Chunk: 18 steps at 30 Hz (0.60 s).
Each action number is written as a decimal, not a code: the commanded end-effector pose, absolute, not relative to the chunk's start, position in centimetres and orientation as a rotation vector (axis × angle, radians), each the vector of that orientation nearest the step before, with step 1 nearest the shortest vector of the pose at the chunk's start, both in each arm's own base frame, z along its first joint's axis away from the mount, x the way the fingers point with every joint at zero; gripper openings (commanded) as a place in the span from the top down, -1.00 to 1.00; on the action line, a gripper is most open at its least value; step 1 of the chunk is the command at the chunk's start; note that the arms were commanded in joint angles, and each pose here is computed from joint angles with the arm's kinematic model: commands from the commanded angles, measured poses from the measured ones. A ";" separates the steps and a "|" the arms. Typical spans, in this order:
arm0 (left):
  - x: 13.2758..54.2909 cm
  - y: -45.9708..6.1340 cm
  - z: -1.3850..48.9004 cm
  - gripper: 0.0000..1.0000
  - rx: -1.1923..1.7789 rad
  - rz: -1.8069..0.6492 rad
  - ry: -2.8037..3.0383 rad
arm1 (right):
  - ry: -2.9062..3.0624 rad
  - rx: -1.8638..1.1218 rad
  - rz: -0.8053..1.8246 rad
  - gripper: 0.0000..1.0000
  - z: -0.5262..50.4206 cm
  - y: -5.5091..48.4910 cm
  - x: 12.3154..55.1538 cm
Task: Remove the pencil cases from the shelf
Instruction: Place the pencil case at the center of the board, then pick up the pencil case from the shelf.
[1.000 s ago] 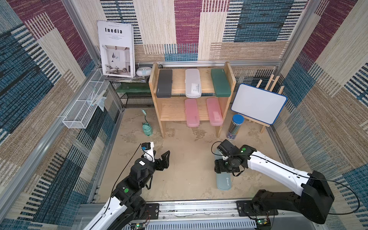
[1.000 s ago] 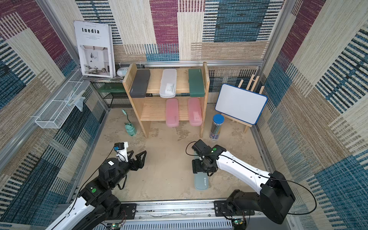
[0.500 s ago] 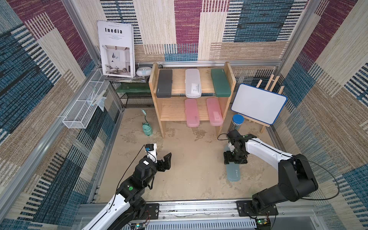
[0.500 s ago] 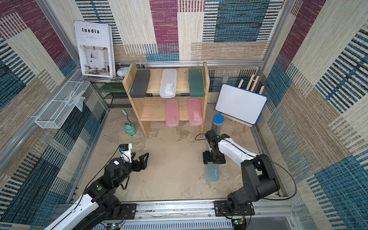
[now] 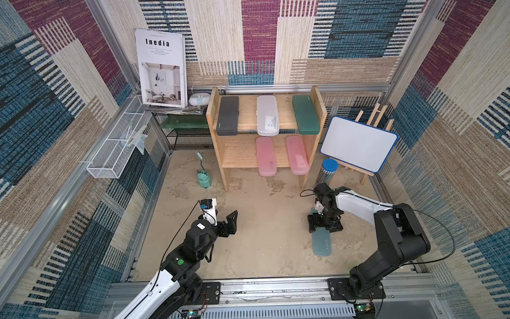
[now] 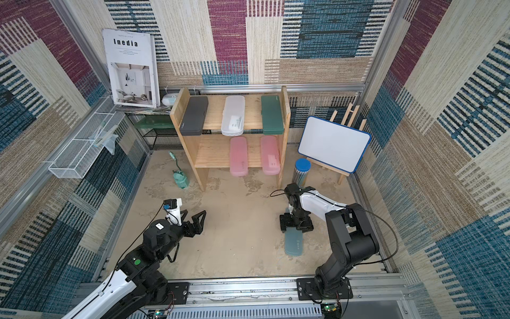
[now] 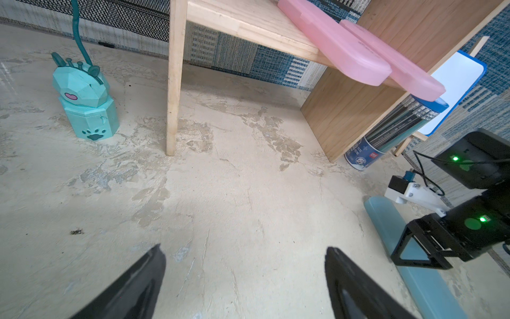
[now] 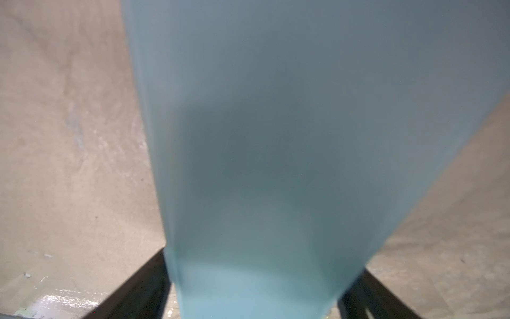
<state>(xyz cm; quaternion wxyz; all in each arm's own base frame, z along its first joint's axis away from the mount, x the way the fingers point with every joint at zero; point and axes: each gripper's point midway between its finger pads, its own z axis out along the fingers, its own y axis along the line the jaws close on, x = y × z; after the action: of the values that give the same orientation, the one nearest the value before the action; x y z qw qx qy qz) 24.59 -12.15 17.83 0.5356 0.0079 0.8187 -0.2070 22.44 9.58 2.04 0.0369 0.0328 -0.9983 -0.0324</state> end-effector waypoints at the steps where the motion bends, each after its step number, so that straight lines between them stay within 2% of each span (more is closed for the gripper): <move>1: 25.0 -12.9 18.9 -0.90 0.016 -0.542 1.931 | -3.121 0.085 -0.066 -0.98 3.3 9.1 23.2; 4: 25.5 -14.5 20.6 -0.95 -0.004 -0.653 1.918 | -3.252 0.058 -0.024 -0.98 7.0 8.6 25.1; 7: 26.5 -16.8 22.4 -0.98 -0.042 -0.796 1.923 | -3.424 0.040 -0.090 -0.98 11.6 8.9 27.1; 14: 30.8 -23.3 26.4 -0.99 -0.127 -1.157 1.891 | -3.846 -0.068 -0.598 -0.98 21.2 10.3 28.5; 18: 34.0 -25.4 26.9 -0.98 -0.193 -1.240 1.864 | -3.939 -0.045 -0.615 -0.99 24.2 9.8 28.4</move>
<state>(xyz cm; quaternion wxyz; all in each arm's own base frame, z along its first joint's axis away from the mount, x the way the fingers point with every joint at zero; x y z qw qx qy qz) 32.60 -23.59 23.47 0.4258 -0.0652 0.7949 -0.4274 27.31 9.76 21.94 -0.3698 -0.0059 -0.9192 -0.1356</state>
